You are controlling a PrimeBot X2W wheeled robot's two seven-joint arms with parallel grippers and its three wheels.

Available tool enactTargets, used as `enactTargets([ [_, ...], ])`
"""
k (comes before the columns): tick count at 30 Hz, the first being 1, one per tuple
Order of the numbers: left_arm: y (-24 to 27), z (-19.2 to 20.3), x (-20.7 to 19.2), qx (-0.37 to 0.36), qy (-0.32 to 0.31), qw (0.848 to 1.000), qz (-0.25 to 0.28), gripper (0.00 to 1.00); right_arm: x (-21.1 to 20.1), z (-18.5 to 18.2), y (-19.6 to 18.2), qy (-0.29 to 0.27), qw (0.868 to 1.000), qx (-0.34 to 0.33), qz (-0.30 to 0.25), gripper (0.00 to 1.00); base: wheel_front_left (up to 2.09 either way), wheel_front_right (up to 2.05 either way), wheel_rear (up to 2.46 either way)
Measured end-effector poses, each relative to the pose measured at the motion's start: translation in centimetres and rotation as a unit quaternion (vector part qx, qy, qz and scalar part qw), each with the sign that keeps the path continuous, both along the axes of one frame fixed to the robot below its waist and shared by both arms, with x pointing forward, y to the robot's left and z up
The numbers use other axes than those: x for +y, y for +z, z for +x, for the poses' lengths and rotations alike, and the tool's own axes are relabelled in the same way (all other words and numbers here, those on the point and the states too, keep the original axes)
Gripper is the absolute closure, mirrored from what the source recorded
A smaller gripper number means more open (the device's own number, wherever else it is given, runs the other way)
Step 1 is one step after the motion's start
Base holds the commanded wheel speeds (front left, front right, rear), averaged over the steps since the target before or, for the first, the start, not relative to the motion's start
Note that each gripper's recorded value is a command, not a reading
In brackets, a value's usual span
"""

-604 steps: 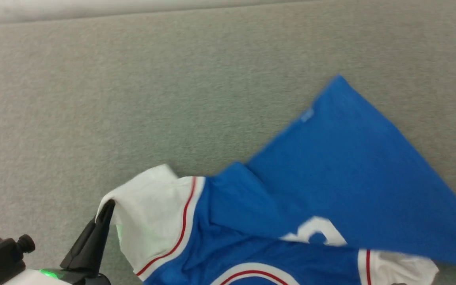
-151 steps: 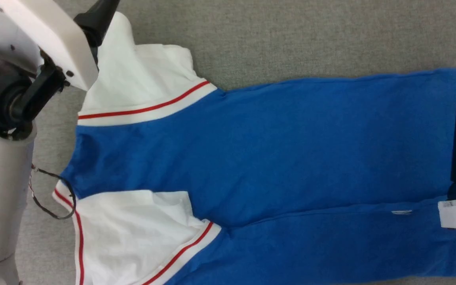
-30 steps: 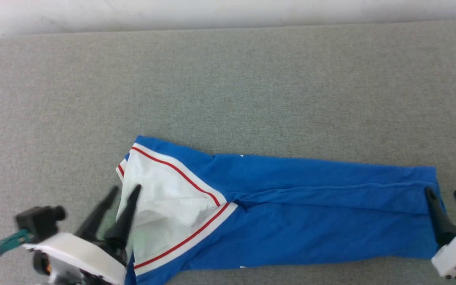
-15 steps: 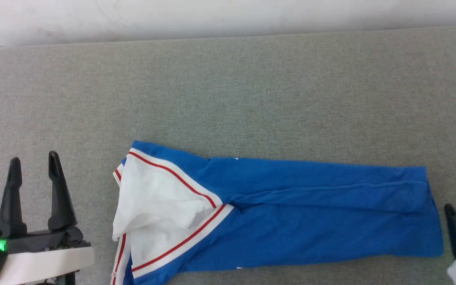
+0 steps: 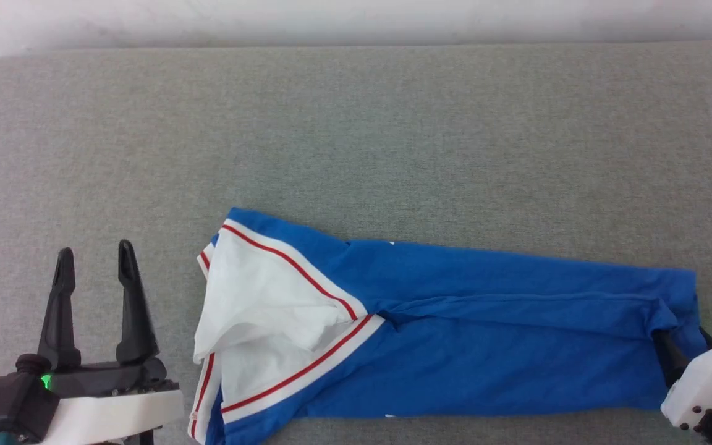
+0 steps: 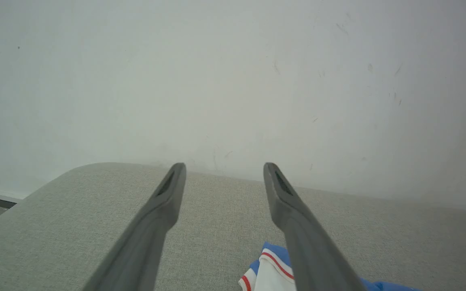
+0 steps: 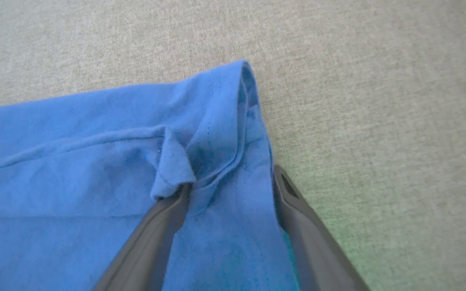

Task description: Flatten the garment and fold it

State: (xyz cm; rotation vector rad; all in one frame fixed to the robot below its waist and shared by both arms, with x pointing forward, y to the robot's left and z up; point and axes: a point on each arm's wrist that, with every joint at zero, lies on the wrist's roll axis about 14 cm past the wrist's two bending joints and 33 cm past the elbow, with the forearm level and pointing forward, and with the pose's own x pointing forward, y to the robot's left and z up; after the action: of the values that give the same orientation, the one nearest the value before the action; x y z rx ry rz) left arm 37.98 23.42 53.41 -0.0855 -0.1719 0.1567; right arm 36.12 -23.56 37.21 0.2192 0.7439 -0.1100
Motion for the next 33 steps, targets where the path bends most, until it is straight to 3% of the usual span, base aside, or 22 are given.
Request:
enactTargets([
  [1, -0.1, -0.1, 0.0, 0.001, 0.001, 1.0, 0.0, 0.0, 0.0, 0.0, -0.2, 0.002, 1.0, 0.009, 0.001, 0.0, 0.0, 0.0, 0.0],
  [2, -0.1, -0.1, 0.1, 0.002, 0.001, 1.0, -0.002, 0.0, 0.1, 0.1, -0.4, 0.004, 1.0, 0.015, 0.002, 0.13, 0.0, 0.0, 0.0],
  [3, -0.2, -0.2, 0.2, 0.003, 0.003, 1.0, -0.003, 0.0, 0.1, 0.1, -0.4, 0.004, 1.0, 0.018, 0.002, 0.58, 0.0, 0.0, 0.0],
  [4, -0.3, -0.3, 0.2, 0.004, 0.003, 1.0, -0.004, 0.0, 0.0, 0.2, -0.4, 0.003, 1.0, 0.02, 0.002, 0.73, 0.0, 0.0, 0.0],
  [5, -0.3, -0.4, 0.3, 0.005, 0.005, 1.0, -0.005, 0.0, -0.3, 0.2, -0.4, 0.0, 1.0, 0.022, 0.001, 1.0, 0.0, 0.0, 0.0],
  [12, -0.3, -0.5, 0.4, 0.003, 0.005, 1.0, -0.009, 0.0, -1.9, 0.2, 0.7, -0.029, 1.0, 0.006, -0.005, 1.0, 0.0, 0.0, 0.0],
  [20, -0.6, -0.2, -0.3, 0.004, -0.008, 1.0, -0.012, 0.0, -10.8, -1.9, 4.5, -0.119, 0.986, -0.015, -0.112, 1.0, 0.0, 0.0, 0.0],
  [23, -0.9, -0.2, -0.7, 0.008, -0.016, 1.0, -0.014, 0.0, -12.0, -2.1, 5.5, -0.128, 0.983, -0.023, -0.127, 1.0, 0.0, 0.0, 0.0],
  [27, -1.0, -0.1, -0.9, 0.009, -0.021, 1.0, -0.016, 0.0, -9.3, -1.1, 6.3, -0.09, 0.989, -0.037, -0.11, 1.0, 0.0, 0.0, 0.0],
  [33, -0.5, 0.1, -1.2, -0.001, -0.026, 0.999, -0.019, 0.0, 0.8, 1.0, 7.1, 0.038, 0.998, -0.054, -0.013, 1.0, 0.0, 0.0, 0.0],
])
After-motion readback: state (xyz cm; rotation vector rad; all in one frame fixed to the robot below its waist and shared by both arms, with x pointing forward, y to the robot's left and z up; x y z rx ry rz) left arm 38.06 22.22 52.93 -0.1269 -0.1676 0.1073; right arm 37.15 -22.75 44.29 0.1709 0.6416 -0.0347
